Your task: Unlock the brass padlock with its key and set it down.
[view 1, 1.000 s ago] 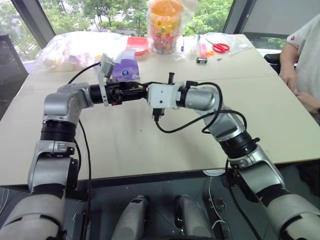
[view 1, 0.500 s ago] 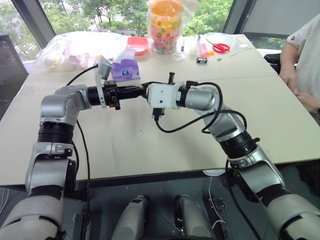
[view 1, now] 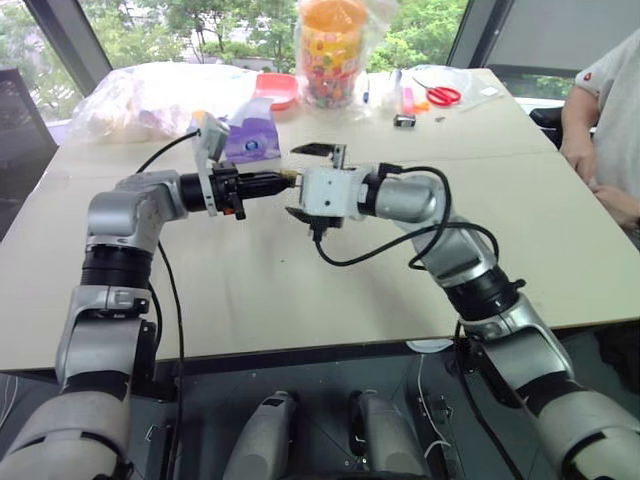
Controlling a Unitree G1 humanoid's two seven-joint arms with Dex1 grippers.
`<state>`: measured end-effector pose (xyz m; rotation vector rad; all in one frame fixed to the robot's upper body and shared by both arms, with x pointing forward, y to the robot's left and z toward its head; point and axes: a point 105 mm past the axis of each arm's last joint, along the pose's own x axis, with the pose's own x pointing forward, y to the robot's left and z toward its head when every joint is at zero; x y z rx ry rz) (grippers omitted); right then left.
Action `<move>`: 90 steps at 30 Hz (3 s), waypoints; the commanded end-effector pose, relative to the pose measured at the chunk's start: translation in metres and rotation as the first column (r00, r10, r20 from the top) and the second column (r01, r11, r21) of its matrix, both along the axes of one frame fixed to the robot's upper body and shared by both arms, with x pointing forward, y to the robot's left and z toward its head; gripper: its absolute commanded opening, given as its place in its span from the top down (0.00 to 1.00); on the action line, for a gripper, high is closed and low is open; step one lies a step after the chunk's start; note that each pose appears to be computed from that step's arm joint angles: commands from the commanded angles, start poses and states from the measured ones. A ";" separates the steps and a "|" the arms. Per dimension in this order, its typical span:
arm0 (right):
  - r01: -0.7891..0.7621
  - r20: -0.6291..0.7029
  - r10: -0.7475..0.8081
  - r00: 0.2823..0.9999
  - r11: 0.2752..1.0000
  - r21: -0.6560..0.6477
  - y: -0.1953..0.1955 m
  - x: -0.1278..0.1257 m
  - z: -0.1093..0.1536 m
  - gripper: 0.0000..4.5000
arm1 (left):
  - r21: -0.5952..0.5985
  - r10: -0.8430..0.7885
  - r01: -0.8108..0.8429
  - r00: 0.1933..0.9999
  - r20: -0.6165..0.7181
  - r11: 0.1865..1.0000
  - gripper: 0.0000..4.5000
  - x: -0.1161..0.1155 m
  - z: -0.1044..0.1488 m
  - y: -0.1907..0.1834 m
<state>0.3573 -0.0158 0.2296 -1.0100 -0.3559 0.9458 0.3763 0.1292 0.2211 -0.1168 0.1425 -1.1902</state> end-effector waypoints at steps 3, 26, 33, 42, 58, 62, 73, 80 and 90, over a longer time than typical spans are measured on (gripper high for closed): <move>0.083 -0.184 -0.007 0.983 0.911 0.405 -0.025 -0.022 0.042 0.01 | -0.061 -0.036 0.043 0.994 0.104 0.997 1.00 -0.011 0.027 0.005; 0.189 -0.346 -0.040 0.937 0.894 0.406 -0.020 -0.003 0.024 0.01 | -0.114 -0.155 0.165 0.984 0.089 0.980 1.00 -0.038 0.032 -0.001; 0.246 -0.664 0.115 0.739 0.871 0.424 -0.013 -0.015 0.004 0.01 | -0.109 -0.158 0.169 0.982 0.100 0.980 1.00 -0.039 0.033 -0.001; 0.265 -0.654 0.173 0.736 0.816 0.514 -0.020 -0.015 0.028 0.01 | -0.099 -0.157 0.167 0.983 0.100 0.981 1.00 -0.038 0.028 -0.002; 0.269 -0.608 0.159 0.778 0.790 0.551 -0.034 -0.012 0.037 0.01 | -0.102 -0.161 0.172 0.981 0.112 0.980 1.00 -0.038 0.032 -0.003; 0.290 -0.614 0.130 0.779 0.793 0.536 -0.035 -0.003 0.032 0.01 | -0.107 -0.187 0.199 0.976 0.111 0.974 1.00 -0.043 0.035 -0.005; 0.283 -0.648 0.128 0.751 0.824 0.490 -0.026 0.000 0.016 0.01 | -0.108 -0.180 0.192 0.977 0.116 0.975 1.00 -0.047 0.038 -0.003; 0.376 -0.635 -0.019 0.773 0.820 0.432 -0.059 0.004 0.006 0.01 | -0.127 -0.121 0.134 0.987 0.105 0.983 1.00 -0.031 0.033 -0.007; 0.449 -0.482 -0.353 0.802 0.888 0.097 -0.108 -0.039 -0.025 0.01 | -0.037 0.017 -0.030 0.952 -0.305 0.999 1.00 0.016 -0.070 -0.073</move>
